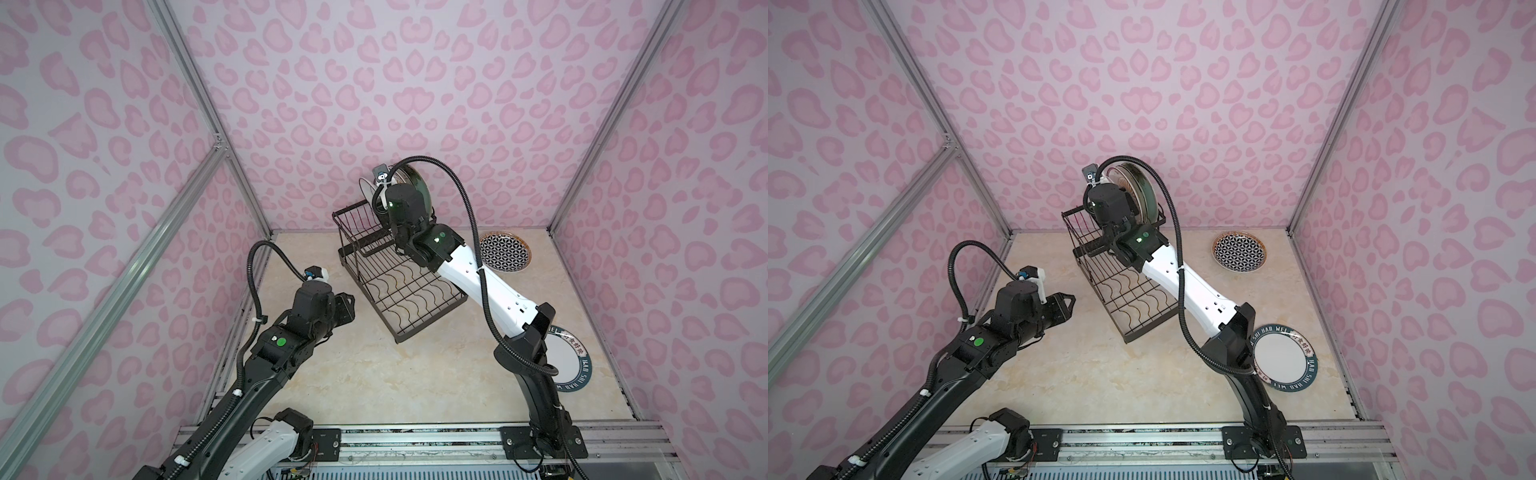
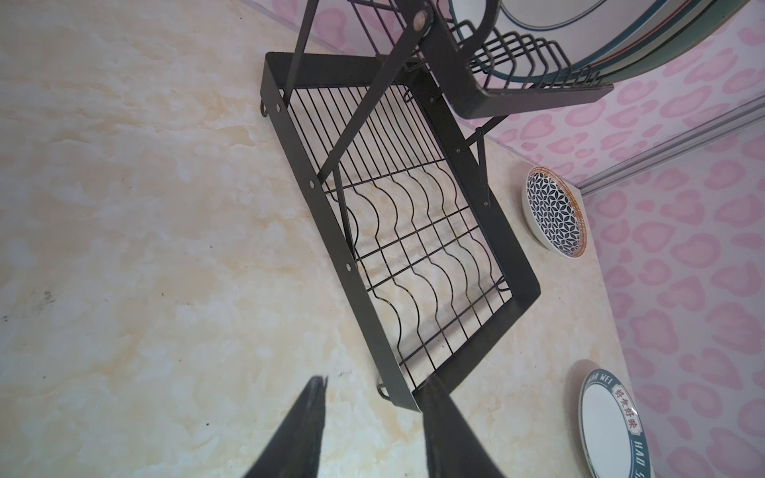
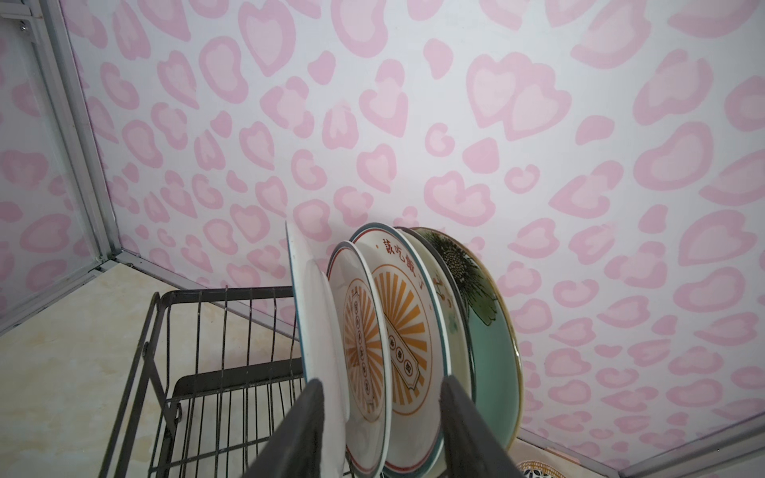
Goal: Load plates into a dish rack
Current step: Place the plate on the dish rack.
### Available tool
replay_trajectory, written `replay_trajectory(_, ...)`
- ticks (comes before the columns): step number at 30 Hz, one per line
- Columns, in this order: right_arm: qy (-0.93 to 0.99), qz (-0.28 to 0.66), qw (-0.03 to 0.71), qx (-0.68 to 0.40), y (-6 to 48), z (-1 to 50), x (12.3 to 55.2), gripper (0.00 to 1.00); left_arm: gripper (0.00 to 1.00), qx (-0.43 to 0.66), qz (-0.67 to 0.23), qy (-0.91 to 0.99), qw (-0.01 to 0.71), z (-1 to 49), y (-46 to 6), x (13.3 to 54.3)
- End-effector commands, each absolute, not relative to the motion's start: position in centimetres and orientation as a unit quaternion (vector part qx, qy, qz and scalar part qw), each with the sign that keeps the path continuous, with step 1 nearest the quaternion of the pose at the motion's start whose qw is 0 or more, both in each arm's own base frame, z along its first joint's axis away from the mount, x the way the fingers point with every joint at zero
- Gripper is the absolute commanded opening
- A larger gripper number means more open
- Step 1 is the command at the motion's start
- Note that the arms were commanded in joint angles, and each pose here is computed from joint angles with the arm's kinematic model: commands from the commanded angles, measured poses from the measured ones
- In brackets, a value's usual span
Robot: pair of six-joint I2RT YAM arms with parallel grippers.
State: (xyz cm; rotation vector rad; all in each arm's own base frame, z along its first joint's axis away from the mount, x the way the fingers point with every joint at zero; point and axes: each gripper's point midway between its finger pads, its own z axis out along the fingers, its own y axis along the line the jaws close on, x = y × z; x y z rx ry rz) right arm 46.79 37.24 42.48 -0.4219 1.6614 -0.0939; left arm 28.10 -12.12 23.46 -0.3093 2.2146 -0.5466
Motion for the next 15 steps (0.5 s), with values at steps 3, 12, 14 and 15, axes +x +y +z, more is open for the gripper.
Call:
replay_trajectory(3, 0.723, -0.007, 0.670, -0.172, 36.7, 44.3, 45.9, 0.46, 0.42, -0.123, -0.214, 0.877, 0.413, 23.9, -11.9, 28.1)
replay_trajectory(12, 0.730, 0.040, 0.665, -0.156, 32.8, 45.3, 44.5, 0.45, 0.43, -0.127, -0.215, 0.876, 0.412, 23.8, -11.9, 28.1)
replay_trajectory(14, 0.734, 0.047, 0.661, -0.148, 31.2, 45.1, 44.3, 0.45, 0.43, -0.128, -0.216, 0.876, 0.412, 23.7, -11.9, 28.2)
replay_trajectory(15, 0.735, 0.051, 0.660, -0.143, 30.4, 45.1, 44.1, 0.45, 0.43, -0.128, -0.217, 0.875, 0.412, 23.7, -12.0, 28.3)
